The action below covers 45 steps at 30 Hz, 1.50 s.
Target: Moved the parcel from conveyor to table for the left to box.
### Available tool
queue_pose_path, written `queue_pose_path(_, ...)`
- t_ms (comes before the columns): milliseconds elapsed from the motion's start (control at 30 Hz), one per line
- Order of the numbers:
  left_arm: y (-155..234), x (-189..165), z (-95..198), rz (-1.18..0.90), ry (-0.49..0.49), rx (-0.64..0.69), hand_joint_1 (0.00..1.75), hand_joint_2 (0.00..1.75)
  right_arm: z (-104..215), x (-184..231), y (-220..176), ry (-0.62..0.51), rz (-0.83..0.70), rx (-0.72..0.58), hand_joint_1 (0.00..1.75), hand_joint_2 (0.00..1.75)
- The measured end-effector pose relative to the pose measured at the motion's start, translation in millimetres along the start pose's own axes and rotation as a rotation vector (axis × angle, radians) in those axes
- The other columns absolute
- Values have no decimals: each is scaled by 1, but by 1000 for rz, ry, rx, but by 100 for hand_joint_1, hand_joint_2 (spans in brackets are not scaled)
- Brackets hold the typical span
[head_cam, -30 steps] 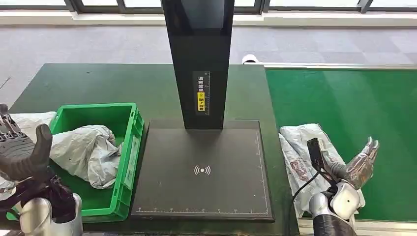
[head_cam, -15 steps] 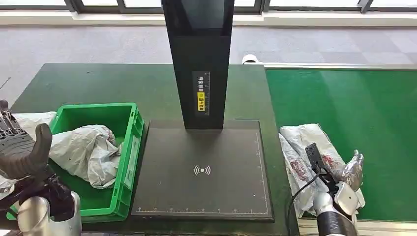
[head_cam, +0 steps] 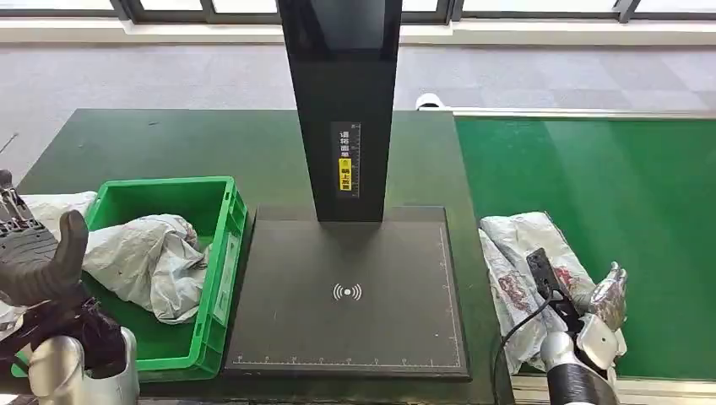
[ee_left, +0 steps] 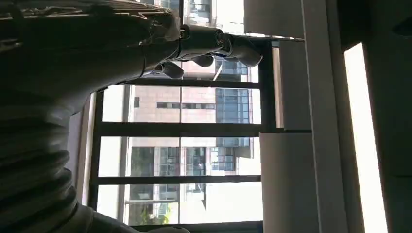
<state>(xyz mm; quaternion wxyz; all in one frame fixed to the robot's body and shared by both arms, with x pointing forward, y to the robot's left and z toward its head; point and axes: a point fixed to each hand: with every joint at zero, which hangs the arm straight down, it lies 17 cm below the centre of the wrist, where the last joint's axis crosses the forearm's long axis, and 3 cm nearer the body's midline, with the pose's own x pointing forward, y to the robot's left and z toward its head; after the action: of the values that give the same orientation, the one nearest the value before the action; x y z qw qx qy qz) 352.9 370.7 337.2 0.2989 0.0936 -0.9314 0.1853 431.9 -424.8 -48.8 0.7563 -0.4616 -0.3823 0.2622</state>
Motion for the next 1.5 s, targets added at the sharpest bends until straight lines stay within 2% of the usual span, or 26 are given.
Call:
queue_pose_path(167, 0, 0, 0, -1, 0, 0, 0, 175, 0, -1, 1, 3, 4, 4, 0, 175)
queue_pose_path(267, 0, -3, 1, -34, 9, -6, 0, 175, 5, -10, 21, 31, 55, 108, 0, 175)
queue_pose_path(300, 0, -3, 2, -37, 11, -6, 0, 175, 8, -12, 27, 31, 64, 135, 175, 175)
queue_pose_path(400, 1, -4, 4, -41, 18, -8, 0, 175, 17, -10, 42, 1, 60, 211, 175, 175)
queue_pose_path(500, -4, -4, 5, -43, 22, -36, 0, 175, 40, 4, 76, -105, -11, 387, 175, 175)
queue_pose_path(567, -4, -5, 6, -48, 22, -42, 0, 175, 51, 8, 86, -142, -14, 421, 175, 175)
queue_pose_path(967, -1, -5, 6, -52, 23, -39, 0, 175, 58, 10, 90, -175, 11, 436, 175, 175)
queue_pose_path(1200, 1, -4, 8, -65, 25, -41, 0, 175, 72, 16, 104, -218, -25, 490, 175, 175)
queue_pose_path(1500, 2, -4, 9, -69, 27, -39, 0, 175, 75, 16, 107, -220, -27, 497, 175, 175)
